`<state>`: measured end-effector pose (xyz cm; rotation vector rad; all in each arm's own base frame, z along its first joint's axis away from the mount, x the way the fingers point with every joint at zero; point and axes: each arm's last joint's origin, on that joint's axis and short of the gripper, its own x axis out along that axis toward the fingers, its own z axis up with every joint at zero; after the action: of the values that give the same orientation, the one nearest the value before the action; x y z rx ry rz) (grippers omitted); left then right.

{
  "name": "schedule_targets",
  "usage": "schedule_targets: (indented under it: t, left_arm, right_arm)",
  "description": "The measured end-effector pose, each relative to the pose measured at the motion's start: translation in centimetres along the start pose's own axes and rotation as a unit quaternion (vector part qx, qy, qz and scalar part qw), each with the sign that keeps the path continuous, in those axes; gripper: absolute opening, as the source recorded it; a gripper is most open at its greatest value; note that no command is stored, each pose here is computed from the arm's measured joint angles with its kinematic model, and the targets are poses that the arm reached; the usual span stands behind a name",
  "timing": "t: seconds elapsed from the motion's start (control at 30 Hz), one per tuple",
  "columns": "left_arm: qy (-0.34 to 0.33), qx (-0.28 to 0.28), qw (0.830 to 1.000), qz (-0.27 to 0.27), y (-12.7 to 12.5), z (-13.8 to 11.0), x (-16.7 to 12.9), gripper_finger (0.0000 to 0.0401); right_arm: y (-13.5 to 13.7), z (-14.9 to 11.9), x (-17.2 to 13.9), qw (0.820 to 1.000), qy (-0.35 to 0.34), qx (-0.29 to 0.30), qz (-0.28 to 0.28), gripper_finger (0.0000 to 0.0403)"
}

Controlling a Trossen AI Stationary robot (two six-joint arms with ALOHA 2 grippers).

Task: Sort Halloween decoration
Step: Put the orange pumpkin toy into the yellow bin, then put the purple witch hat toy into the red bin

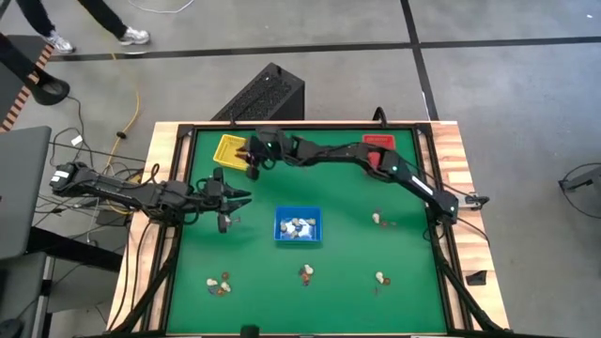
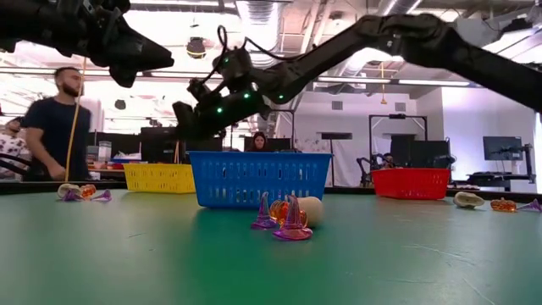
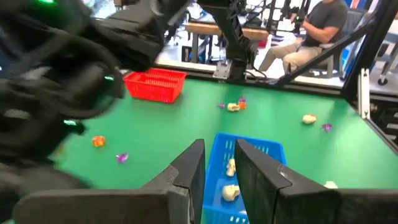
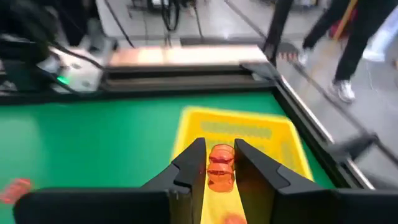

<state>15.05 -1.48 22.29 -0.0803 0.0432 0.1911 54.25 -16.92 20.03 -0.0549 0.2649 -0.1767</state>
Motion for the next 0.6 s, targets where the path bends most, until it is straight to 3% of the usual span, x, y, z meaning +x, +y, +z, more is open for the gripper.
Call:
schedule_targets:
  t: [0.13, 0.3, 0.43, 0.6]
  left_arm:
    - [0.006, 0.005, 1.000, 0.001, 0.0, -0.1, 0.0, 0.0074]
    - [0.010, 0.010, 1.000, 0.006, 0.1, -0.2, 0.0, 0.0074]
    - [0.010, 0.018, 1.000, 0.011, 0.1, -0.2, 0.0, 0.0074]
    - [0.013, 0.017, 1.000, 0.012, 0.1, -0.3, 0.0, 0.0074]
  right_arm:
    - [-2.0, -0.3, 0.7, 0.999, 0.036, 0.022, -0.015, 0.0126]
    - [-3.7, -0.1, 0.2, 0.997, 0.055, 0.050, -0.026, 0.0182]
    - [-4.6, 0.5, -0.9, 0.995, 0.080, 0.058, 0.028, 0.0228]
    - [-6.3, 4.0, -4.7, 0.989, 0.108, 0.068, 0.074, 0.0249]
